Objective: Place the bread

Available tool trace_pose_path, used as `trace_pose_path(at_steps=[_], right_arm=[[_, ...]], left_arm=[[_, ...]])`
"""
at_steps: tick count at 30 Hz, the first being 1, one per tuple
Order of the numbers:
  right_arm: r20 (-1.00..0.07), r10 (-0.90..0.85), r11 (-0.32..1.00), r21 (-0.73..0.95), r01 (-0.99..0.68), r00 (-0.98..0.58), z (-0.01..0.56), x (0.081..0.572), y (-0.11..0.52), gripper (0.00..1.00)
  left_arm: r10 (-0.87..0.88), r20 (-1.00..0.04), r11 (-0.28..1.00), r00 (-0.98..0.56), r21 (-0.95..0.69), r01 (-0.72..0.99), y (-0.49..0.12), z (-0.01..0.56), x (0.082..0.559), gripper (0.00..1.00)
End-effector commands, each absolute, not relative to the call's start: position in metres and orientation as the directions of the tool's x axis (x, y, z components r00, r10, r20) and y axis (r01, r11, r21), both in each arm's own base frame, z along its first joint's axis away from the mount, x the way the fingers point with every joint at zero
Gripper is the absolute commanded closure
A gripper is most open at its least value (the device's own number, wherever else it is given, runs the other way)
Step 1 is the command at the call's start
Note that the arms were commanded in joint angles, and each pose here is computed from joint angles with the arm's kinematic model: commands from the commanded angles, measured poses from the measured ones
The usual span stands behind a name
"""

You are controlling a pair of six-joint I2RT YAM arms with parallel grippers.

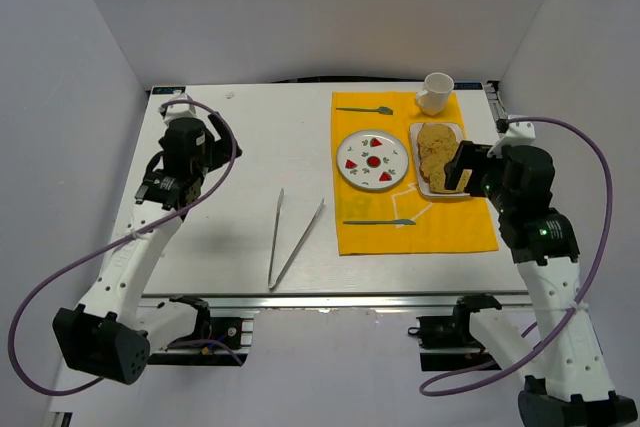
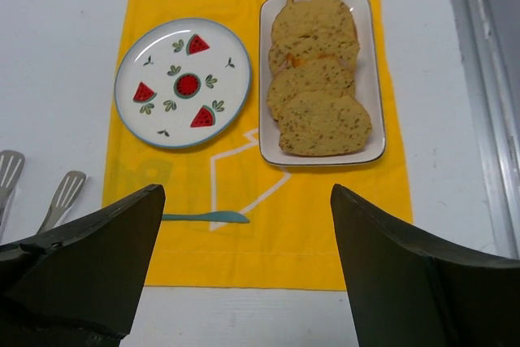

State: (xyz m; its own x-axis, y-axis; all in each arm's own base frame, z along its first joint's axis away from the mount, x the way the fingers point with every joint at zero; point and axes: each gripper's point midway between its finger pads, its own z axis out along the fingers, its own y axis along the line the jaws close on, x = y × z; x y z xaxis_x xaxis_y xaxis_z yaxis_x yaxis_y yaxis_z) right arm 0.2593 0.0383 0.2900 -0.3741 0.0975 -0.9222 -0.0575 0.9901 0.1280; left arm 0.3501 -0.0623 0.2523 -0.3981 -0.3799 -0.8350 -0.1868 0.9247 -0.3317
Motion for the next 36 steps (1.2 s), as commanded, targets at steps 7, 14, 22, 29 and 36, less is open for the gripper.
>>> trace_pose_path(at_steps=[7, 14, 22, 29, 36], right_arm=[[-0.928, 0.126, 0.964, 0.198, -0.178, -0.351, 0.313, 0.279, 0.066, 0.11], [-0.924, 0.135, 0.96, 0.212, -0.184, -0.359, 0.312, 0.287, 0.07, 0.11], [-0.905, 0.145, 0.954, 0.235, -0.187, -0.399, 0.295, 0.281, 0.073, 0.11], [-0.882, 0.163, 0.947, 0.266, -0.181, -0.442, 0.274, 0.274, 0.076, 0.11], [-0.854, 0.177, 0.938, 0.297, -0.179, -0.488, 0.254, 0.27, 0.081, 0.11]], left_arm=[[-0.151, -0.882, 0.966, -0.446, -0.036, -0.256, -0.019, 0.267, 0.34, 0.02], [-0.147, -0.748, 0.963, -0.647, 0.04, -0.266, -0.019, 0.219, 0.314, 0.02], [-0.059, -0.522, 0.99, -0.851, -0.141, 0.018, -0.077, 0.171, 0.266, 0.41], [0.02, -0.482, 0.969, -0.876, -0.205, 0.135, -0.103, 0.158, 0.241, 0.02], [0.188, -0.497, 0.937, -0.847, -0.169, 0.306, -0.153, 0.147, 0.231, 0.02]])
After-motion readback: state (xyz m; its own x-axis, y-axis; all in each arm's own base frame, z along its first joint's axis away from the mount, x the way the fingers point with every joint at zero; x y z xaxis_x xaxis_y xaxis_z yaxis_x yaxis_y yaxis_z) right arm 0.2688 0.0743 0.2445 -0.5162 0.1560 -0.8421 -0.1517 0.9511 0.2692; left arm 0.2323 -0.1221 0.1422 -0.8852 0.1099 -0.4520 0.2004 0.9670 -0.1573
